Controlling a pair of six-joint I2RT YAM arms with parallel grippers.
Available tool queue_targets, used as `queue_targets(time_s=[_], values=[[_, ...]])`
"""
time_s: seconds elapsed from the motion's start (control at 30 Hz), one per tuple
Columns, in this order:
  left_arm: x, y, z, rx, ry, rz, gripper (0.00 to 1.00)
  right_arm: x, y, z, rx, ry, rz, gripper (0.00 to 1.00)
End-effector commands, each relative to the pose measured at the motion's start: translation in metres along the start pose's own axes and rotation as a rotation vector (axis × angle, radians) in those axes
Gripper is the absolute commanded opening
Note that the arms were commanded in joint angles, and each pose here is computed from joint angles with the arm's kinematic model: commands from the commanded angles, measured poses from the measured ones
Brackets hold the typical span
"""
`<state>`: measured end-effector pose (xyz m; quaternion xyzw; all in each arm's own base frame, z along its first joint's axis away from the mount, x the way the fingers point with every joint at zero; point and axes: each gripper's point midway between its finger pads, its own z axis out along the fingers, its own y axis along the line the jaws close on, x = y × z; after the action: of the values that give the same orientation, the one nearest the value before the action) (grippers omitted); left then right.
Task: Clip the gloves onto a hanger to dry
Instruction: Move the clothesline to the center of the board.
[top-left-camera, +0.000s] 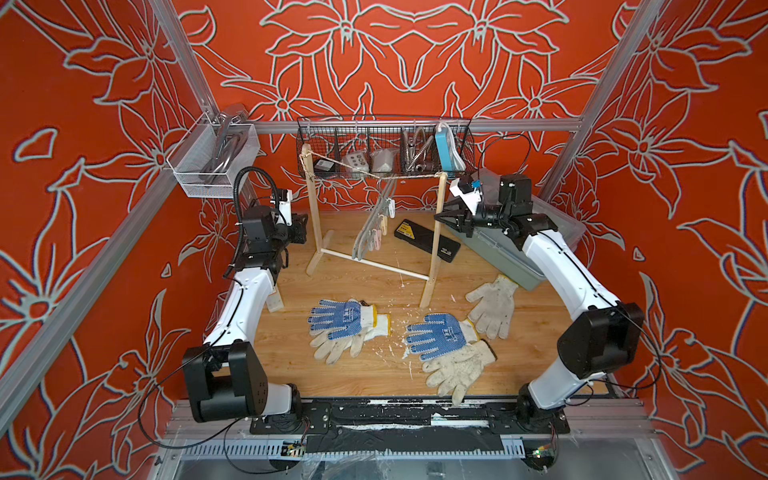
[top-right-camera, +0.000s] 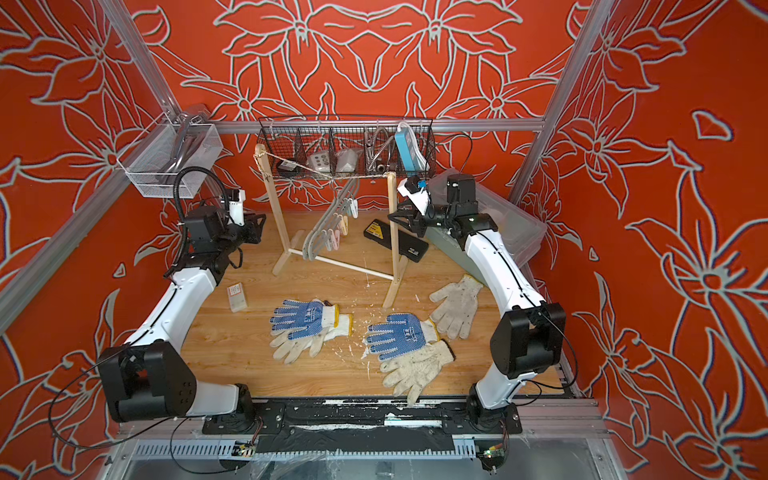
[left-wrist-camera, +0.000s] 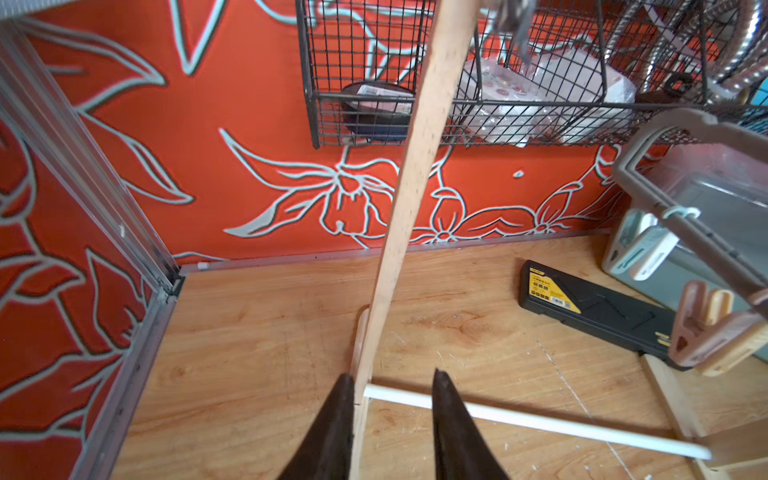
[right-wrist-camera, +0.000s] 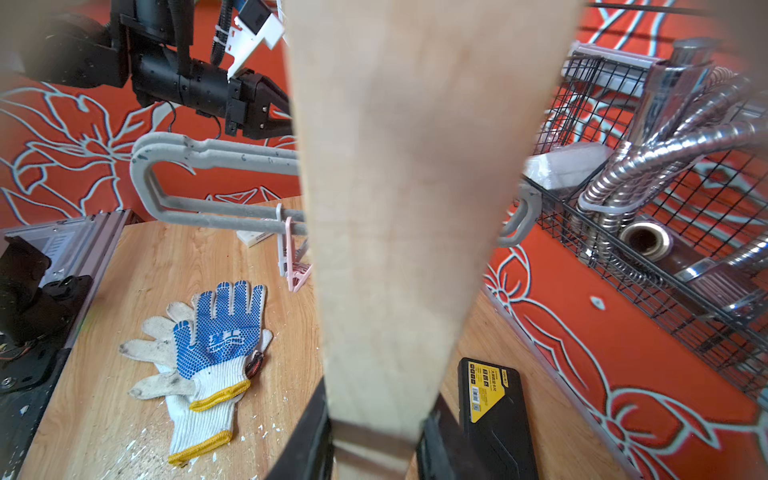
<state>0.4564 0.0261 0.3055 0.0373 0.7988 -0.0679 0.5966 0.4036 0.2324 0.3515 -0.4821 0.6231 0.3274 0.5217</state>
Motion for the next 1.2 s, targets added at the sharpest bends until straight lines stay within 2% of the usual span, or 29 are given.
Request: queue_targets(time_s=[0.0, 0.1, 0.17, 0.4, 0.63, 0.83, 1.0, 1.17], values=[[-0.016, -0.001, 0.007, 0.03, -0.032, 0.049, 0.42, 0.003, 0.002, -0.005, -0.007, 0.008, -0.048, 0.24], [-0.018, -0.002, 0.018, 0.07, -0.033, 0.076, 0.56, 0.006, 0.005, -0.007, -0.005, 0.013, -0.04, 0.24], [-0.021, -0.005, 0.026, 0.103, -0.039, 0.094, 0.6, 0.008, 0.006, -0.008, -0.001, 0.019, -0.037, 0.24], [-0.036, 0.009, 0.064, 0.1, -0.058, 0.11, 0.63, 0.007, 0.009, -0.009, -0.008, 0.012, -0.024, 0.24], [-0.044, -0.006, 0.089, 0.192, -0.076, 0.125, 0.61, 0.007, 0.009, -0.008, -0.01, 0.017, -0.017, 0.23], [-0.042, -0.01, 0.1, 0.214, -0.082, 0.128, 0.37, 0.006, 0.008, -0.007, -0.017, 0.017, -0.009, 0.22], [-0.046, -0.011, 0.097, 0.214, -0.082, 0.124, 0.11, 0.008, 0.004, -0.006, -0.014, 0.028, -0.008, 0.22], [-0.048, -0.01, 0.08, 0.18, -0.08, 0.132, 0.03, 0.01, -0.005, -0.004, -0.003, 0.039, -0.016, 0.22]])
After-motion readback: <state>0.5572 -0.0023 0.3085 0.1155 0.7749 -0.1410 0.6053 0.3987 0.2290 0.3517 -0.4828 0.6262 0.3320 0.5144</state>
